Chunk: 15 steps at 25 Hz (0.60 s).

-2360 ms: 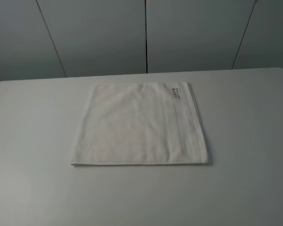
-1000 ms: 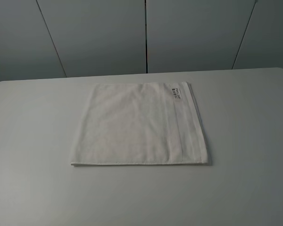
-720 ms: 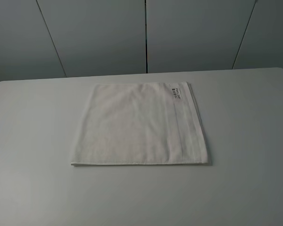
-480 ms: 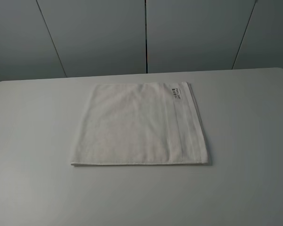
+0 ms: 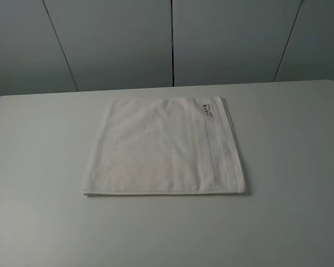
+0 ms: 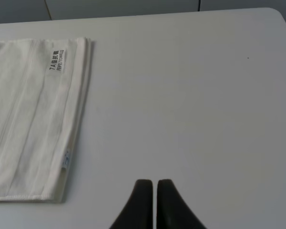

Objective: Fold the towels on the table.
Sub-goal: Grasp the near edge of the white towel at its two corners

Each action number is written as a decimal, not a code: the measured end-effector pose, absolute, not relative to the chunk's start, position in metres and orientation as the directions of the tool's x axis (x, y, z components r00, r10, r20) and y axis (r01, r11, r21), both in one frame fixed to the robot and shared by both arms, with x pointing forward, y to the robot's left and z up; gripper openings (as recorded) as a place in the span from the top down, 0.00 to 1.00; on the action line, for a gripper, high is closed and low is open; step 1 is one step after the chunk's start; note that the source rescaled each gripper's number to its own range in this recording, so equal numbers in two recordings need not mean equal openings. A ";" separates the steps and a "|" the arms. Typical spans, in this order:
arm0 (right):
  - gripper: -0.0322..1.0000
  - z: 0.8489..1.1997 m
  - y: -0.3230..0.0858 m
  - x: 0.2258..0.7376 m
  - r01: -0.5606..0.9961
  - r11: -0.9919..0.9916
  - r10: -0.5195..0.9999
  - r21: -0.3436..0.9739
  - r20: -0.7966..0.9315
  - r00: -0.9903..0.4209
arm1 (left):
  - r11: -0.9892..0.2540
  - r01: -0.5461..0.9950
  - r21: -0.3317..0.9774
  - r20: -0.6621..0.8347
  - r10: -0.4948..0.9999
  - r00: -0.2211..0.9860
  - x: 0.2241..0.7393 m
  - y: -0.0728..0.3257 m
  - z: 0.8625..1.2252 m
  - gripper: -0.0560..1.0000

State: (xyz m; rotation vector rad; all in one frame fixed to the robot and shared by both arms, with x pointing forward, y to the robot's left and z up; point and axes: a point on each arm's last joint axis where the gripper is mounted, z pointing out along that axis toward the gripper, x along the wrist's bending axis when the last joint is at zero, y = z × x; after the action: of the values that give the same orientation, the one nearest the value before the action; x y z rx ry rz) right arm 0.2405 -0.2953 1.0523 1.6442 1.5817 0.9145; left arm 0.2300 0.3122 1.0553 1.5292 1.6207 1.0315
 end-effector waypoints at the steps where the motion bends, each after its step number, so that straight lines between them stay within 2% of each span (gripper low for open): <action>1: 0.97 1.052 -0.295 0.241 0.529 -0.040 0.999 0.848 0.035 0.019 | 0.000 0.463 0.886 0.044 0.995 -0.084 0.230 0.312 1.055 0.00; 15: 0.97 1.052 -0.294 0.241 0.529 -0.046 0.999 0.847 0.046 0.013 | 0.000 0.463 0.886 0.044 0.995 -0.084 0.230 0.312 1.055 0.00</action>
State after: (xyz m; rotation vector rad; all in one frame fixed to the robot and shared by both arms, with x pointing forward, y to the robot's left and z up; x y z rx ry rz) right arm 0.2405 -0.2943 1.0524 1.6471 1.5852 0.9280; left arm 0.2300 0.3120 1.0553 1.5288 1.6201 1.0289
